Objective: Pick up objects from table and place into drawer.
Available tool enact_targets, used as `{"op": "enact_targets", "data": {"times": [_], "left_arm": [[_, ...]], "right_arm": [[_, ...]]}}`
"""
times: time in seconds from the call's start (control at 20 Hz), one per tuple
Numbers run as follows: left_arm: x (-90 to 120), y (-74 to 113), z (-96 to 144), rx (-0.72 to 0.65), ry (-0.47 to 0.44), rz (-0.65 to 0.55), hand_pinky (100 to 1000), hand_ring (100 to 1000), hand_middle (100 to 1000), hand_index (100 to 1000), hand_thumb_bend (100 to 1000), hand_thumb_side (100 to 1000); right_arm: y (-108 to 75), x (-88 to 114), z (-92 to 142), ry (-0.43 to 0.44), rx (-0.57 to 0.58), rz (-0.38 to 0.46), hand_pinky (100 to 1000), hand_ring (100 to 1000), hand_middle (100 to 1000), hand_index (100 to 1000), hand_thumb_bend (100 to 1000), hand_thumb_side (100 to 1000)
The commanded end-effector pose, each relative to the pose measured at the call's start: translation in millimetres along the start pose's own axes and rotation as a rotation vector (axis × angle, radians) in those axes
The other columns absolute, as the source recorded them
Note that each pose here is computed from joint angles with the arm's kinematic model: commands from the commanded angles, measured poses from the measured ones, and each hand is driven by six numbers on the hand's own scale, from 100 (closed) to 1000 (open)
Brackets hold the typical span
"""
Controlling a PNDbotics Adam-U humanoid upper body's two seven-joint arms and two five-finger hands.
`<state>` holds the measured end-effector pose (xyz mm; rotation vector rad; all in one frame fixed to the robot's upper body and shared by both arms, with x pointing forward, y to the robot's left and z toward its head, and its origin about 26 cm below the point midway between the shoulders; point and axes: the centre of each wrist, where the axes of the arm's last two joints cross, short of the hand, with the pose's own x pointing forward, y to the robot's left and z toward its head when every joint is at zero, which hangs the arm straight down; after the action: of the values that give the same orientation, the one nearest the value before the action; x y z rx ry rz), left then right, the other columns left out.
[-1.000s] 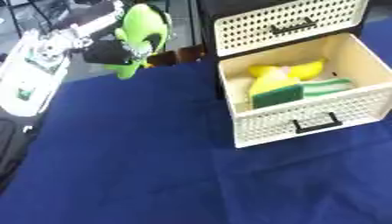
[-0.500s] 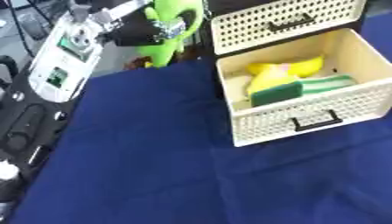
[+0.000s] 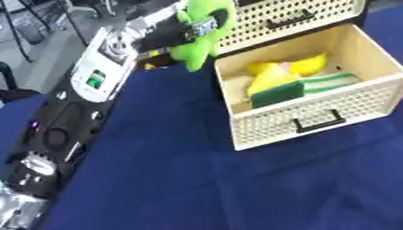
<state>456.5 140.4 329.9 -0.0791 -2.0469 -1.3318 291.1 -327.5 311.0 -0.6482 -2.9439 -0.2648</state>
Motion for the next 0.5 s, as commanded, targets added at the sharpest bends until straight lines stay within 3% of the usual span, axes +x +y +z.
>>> {"op": "enact_targets", "data": {"times": [0.05, 0.5], "left_arm": [[5, 12.4, -3, 0.021, -0.057, 0.032, 213, 443, 372, 499, 100, 804], [-10, 10.3, -11, 0.016, -0.118, 0.166, 246, 465, 403, 532, 100, 845]], "right_arm": [[3.5, 7, -10, -0.035, 0.001, -0.034, 413, 528, 460, 743, 100, 1000], [8.6, 7, -11, -0.015, -0.024, -0.059, 410, 525, 458, 744, 100, 1000]]}}
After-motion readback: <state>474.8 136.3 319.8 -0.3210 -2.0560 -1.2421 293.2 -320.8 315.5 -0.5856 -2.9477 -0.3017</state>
